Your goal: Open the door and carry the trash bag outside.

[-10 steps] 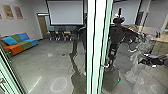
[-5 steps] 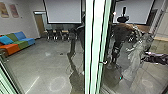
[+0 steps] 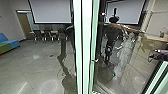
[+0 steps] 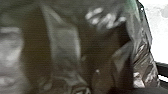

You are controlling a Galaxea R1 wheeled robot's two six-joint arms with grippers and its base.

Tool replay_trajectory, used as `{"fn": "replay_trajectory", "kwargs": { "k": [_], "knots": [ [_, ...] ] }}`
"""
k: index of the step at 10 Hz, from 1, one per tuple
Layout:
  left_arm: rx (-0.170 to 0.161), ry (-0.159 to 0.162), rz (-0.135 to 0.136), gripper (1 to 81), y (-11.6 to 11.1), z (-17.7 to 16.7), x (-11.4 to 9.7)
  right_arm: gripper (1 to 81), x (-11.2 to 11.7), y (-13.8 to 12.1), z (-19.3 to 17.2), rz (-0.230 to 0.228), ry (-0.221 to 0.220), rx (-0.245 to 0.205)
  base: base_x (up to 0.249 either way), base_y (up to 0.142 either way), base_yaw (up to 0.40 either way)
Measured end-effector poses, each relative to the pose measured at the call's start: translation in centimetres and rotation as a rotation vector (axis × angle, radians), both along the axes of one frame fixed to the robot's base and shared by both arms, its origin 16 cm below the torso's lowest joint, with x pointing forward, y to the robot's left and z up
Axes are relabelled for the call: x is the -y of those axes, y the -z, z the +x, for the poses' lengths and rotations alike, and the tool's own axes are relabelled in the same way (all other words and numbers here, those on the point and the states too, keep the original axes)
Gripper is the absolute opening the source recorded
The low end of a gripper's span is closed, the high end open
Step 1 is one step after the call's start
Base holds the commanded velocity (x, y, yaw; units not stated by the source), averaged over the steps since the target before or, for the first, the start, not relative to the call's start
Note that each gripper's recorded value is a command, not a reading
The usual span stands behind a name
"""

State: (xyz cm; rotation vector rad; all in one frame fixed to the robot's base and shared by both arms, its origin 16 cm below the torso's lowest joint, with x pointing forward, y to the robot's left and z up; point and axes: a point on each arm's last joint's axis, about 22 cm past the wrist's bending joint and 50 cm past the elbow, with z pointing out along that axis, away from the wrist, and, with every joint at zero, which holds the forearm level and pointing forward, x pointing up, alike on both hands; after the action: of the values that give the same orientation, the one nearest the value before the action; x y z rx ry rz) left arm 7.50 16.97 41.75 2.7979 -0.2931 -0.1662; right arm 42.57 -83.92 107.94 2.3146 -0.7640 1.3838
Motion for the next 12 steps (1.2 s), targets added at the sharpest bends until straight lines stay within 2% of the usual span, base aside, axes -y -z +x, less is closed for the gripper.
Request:
{"fn": "replay_trajectory", "kwargs": {
  "k": [1, 4, 5, 7, 8, 10, 12],
  "knots": [
    [0.002, 0.001, 0.0, 1.0, 0.0, 0.2, 0.1, 81.1, -0.2, 0.4, -0.1, 0.003, -0.003, -0.005, 0.0, 0.0, 0.0],
    [-0.004, 0.001, 0.001, 1.0, 0.0, -0.3, -0.1, 81.1, -4.4, 1.2, 4.3, 0.013, -0.08, 0.0, 0.0, 0.0, 0.0],
    [-0.004, 0.001, 0.001, 1.0, 0.0, -0.3, -0.1, 81.1, -5.0, 1.1, 5.2, 0.005, -0.088, 0.001, 0.0, 0.0, 0.0],
    [-0.007, -0.01, 0.001, 1.0, 0.0, -0.3, 0.0, 81.1, -4.7, -1.2, 6.5, -0.044, -0.082, 0.018, 0.0, 0.0, 0.0],
    [-0.008, -0.014, 0.002, 1.0, 0.0, -0.3, -0.1, 81.1, -5.4, -1.6, 7.6, -0.062, -0.096, 0.021, 0.0, 0.0, 0.0],
    [-0.01, -0.017, 0.001, 1.0, 0.0, -0.3, 0.0, 81.1, -6.6, -0.6, 9.0, -0.075, -0.106, 0.005, 0.0, 0.0, 0.0],
    [-0.009, -0.017, 0.006, 1.0, 0.1, -0.2, -0.4, 81.1, -5.9, 0.0, 8.5, -0.085, -0.092, -0.006, 0.0, 0.0, 0.0]
  ]
}}
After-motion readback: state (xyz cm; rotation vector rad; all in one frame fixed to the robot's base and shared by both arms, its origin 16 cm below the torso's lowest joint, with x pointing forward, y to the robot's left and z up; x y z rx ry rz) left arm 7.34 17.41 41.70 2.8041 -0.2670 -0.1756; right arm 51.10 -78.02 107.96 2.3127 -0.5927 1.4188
